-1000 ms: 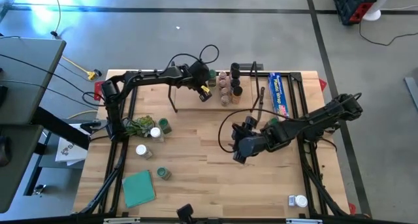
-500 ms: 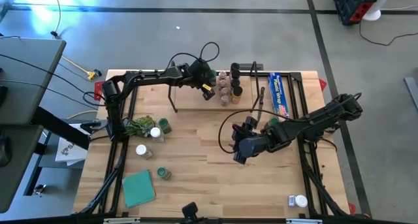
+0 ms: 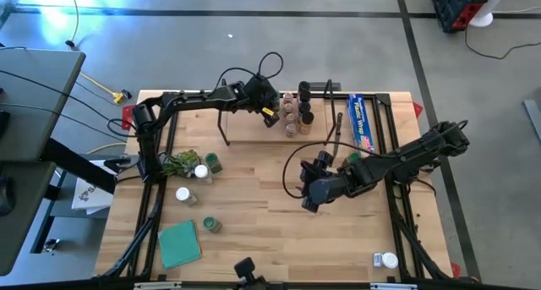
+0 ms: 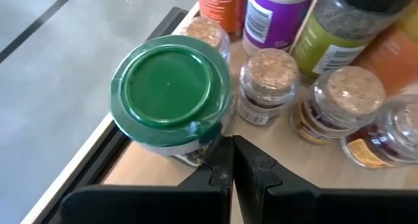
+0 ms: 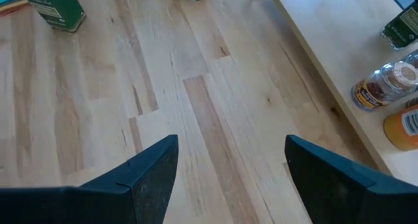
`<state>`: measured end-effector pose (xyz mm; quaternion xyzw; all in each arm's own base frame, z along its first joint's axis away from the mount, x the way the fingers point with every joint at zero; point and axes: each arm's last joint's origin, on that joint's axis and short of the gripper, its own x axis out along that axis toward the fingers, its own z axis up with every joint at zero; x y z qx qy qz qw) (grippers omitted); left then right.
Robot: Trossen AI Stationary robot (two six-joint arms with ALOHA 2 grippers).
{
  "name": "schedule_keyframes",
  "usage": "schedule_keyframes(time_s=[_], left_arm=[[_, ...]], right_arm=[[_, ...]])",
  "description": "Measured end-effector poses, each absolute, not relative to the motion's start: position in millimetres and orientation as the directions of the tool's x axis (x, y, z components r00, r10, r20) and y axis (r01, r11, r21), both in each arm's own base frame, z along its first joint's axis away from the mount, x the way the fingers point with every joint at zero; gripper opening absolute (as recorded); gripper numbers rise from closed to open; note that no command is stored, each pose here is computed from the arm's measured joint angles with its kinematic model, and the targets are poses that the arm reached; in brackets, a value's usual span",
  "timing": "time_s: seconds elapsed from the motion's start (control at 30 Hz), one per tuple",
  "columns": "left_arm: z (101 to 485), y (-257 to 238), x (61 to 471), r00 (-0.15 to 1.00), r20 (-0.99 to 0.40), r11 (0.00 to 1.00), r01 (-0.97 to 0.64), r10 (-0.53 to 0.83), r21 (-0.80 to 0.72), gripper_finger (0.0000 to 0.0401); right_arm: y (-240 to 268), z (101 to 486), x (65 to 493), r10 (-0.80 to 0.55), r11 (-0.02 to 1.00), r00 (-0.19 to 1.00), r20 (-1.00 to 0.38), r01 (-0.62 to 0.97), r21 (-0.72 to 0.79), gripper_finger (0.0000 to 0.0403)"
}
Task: Shelf spices
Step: Put the green seasoning bottle on the shelf
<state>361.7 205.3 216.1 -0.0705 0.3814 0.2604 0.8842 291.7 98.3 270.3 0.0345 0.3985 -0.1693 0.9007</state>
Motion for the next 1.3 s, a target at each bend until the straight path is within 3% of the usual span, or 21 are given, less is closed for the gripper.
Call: schedule_keyframes(time_s=[0.73,0.9,1.0,1.3], left_arm=[[218.3,210.2,365.1,0.619,-0.667,0.851,-0.524,0.416,0.045,0.0003],[230.8,198.1,354.8,0.573,-0.716,0.853,-0.518,0.398,0.06,0.0003],[236.3,201.6,346.2,0.512,-0.727,0.816,-0.567,0.458,0.114,0.0003],[216.5,222.1,342.2,0.456,-0.75,0.783,-0.608,0.479,0.131,0.0003]], right_arm=[[98.3,270.4,291.8,-0.277,0.937,0.626,-0.729,0.344,-0.061,0.0275],[100.3,270.3,291.1,-0.273,0.939,0.627,-0.729,0.337,-0.061,0.0275],[100.5,270.3,291.0,-0.272,0.941,0.627,-0.73,0.332,-0.065,0.0275],[99.1,270.3,291.6,-0.275,0.939,0.627,-0.729,0.339,-0.063,0.0275]])
